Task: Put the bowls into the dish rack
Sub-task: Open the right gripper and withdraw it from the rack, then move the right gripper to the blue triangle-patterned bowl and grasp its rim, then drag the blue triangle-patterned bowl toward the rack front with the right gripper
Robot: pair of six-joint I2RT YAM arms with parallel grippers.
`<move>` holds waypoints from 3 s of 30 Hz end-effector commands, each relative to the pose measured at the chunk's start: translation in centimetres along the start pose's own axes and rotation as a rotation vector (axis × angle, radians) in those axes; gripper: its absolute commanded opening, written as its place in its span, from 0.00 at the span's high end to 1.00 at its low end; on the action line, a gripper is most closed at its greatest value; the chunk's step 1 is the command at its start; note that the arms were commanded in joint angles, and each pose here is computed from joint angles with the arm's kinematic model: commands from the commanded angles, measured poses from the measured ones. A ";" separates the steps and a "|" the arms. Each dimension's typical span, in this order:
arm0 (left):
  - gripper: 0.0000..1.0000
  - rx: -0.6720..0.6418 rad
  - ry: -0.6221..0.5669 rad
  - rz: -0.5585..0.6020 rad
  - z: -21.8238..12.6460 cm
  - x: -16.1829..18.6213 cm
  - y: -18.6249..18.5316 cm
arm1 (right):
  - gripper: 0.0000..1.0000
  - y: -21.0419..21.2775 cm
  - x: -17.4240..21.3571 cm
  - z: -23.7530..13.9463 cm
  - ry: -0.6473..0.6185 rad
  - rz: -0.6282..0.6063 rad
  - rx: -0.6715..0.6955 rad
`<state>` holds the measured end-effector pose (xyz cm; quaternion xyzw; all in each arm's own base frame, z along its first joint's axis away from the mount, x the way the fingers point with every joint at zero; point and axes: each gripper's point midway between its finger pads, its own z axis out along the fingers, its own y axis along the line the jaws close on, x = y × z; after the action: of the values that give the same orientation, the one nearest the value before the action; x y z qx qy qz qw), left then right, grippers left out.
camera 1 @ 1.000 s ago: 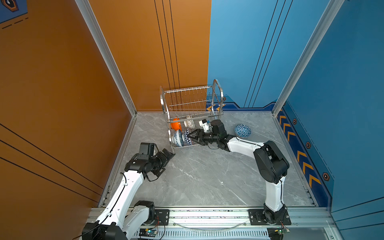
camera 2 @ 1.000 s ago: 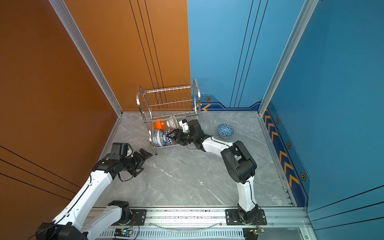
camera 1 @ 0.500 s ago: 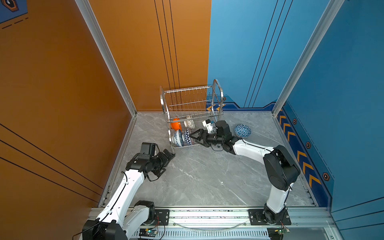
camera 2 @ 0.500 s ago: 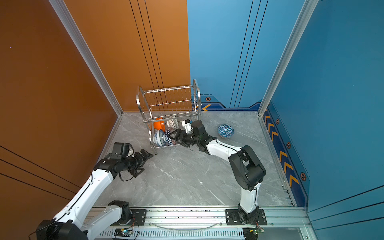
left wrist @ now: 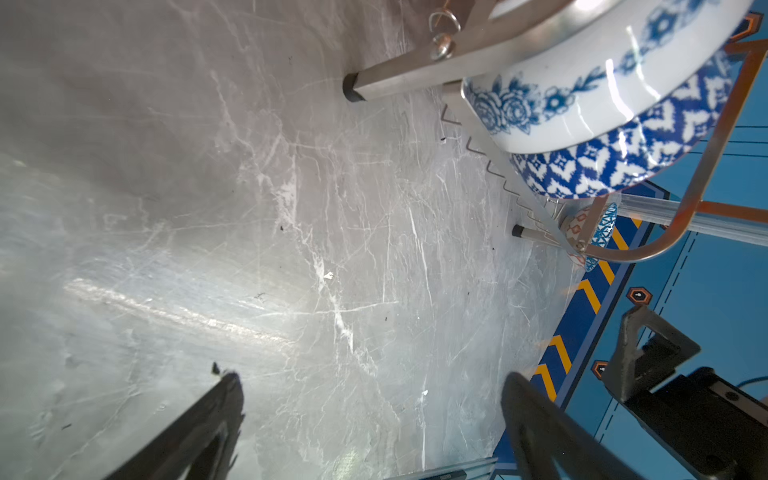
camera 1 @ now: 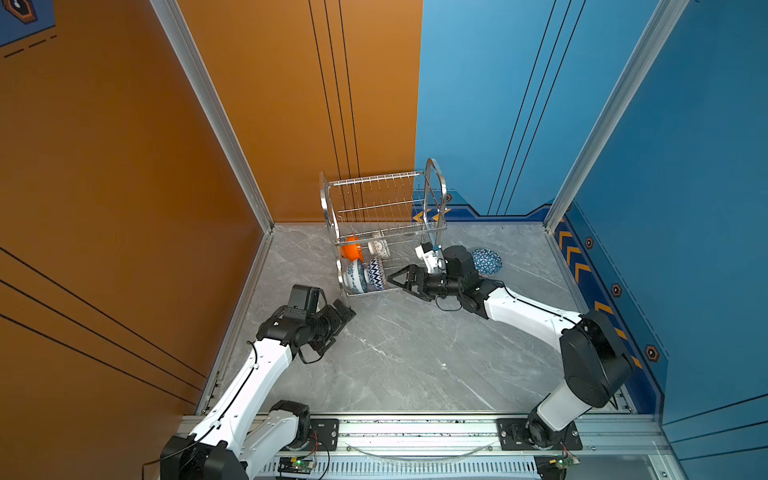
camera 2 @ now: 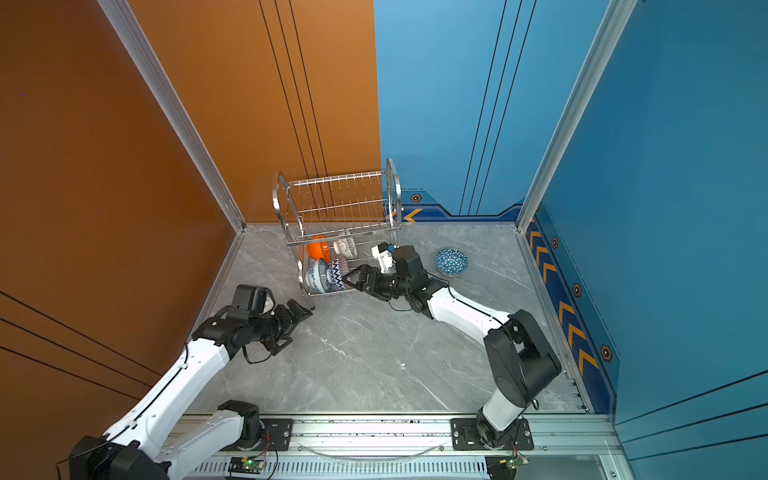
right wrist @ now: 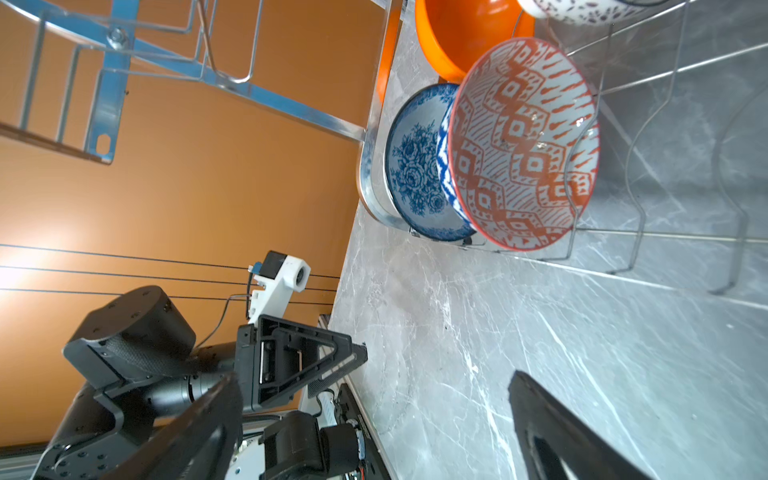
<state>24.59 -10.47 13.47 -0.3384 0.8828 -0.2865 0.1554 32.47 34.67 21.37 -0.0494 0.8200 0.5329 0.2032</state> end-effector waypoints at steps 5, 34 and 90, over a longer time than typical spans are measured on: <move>0.02 -0.030 -0.054 0.116 -0.1 0.2 -3.0 | 0.00 -3.1 1.8 -5.0 -0.013 -0.041 0.196; 0.02 0.032 0.058 0.446 4.9 5.9 -13.9 | 0.00 -25.3 -10.9 -23.5 -0.377 0.469 0.948; 0.00 -0.017 0.136 0.476 6.9 5.6 -10.9 | 1.00 -17.4 5.4 -6.2 0.258 0.004 0.860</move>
<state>29.78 -24.01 15.30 -0.1075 0.9443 -0.2603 0.1702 29.19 19.63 5.74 -0.0135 0.9910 0.1097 0.0752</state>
